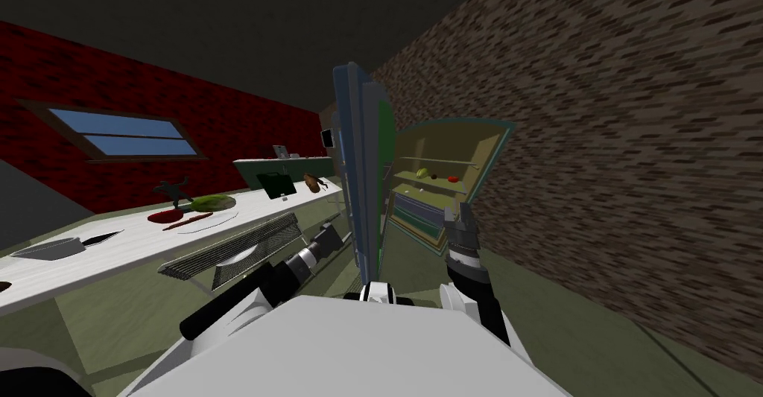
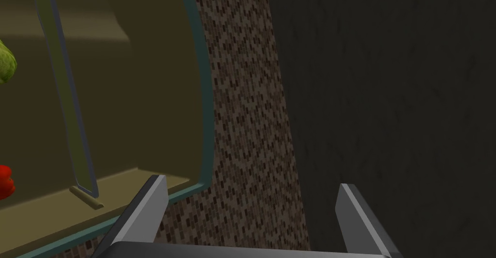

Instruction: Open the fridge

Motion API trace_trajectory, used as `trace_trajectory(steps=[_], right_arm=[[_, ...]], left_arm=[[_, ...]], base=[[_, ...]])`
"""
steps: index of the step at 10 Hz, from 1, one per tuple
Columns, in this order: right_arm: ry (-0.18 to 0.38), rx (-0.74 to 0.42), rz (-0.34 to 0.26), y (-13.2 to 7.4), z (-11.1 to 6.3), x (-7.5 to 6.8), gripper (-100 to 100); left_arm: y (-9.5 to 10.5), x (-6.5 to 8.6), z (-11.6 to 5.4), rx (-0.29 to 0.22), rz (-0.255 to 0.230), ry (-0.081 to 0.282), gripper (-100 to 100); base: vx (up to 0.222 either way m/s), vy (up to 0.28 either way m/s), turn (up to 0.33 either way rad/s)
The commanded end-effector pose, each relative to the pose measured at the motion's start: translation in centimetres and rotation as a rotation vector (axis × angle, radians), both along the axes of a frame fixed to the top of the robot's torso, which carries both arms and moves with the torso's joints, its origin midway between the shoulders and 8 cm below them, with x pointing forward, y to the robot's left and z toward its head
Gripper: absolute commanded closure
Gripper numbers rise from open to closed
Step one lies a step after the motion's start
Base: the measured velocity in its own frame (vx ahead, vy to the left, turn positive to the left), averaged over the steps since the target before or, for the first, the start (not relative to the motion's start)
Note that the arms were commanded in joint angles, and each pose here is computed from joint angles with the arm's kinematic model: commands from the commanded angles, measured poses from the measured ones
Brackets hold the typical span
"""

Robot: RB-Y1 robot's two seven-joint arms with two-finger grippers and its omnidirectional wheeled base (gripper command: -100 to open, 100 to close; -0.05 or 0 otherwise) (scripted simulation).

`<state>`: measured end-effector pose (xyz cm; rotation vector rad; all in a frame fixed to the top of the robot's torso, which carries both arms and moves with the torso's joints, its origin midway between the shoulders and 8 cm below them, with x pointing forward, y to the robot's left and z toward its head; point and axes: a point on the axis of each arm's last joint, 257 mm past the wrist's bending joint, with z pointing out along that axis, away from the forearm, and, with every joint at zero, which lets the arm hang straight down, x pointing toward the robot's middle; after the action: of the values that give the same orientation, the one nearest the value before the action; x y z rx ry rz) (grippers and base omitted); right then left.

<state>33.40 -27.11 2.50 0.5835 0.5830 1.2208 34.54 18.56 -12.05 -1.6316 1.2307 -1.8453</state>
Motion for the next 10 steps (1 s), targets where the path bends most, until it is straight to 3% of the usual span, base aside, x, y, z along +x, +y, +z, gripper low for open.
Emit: trace_trajectory(steps=[1, 3, 4, 5, 10], right_arm=[[0.000, 0.000, 0.000, 0.0, 0.0, 0.0, 0], [0.000, 0.000, 0.000, 0.0, 0.0, 0.0, 0], [0.000, 0.000, 0.000, 0.0, 0.0, 0.0, 0], [0.000, 0.000, 0.000, 0.0, 0.0, 0.0, 0], [0.000, 0.000, 0.000, 0.0, 0.0, 0.0, 0]], left_arm=[[0.0, -0.6, 1.3, -0.001, -0.024, 0.003, -100], [-0.2, -1.2, 2.3, -0.001, -0.044, 0.004, -100], [0.1, -1.0, 2.0, 0.000, -0.037, 0.005, -100], [0.1, -1.0, 2.1, 0.000, -0.038, 0.006, 0], [0.1, -1.0, 2.1, 0.000, -0.038, 0.006, 0]], base=[[0.009, -0.032, 0.093], [0.012, -0.017, 0.090], [0.003, 0.001, 0.017], [0.000, 0.000, 0.000], [0.000, 0.000, 0.000]])
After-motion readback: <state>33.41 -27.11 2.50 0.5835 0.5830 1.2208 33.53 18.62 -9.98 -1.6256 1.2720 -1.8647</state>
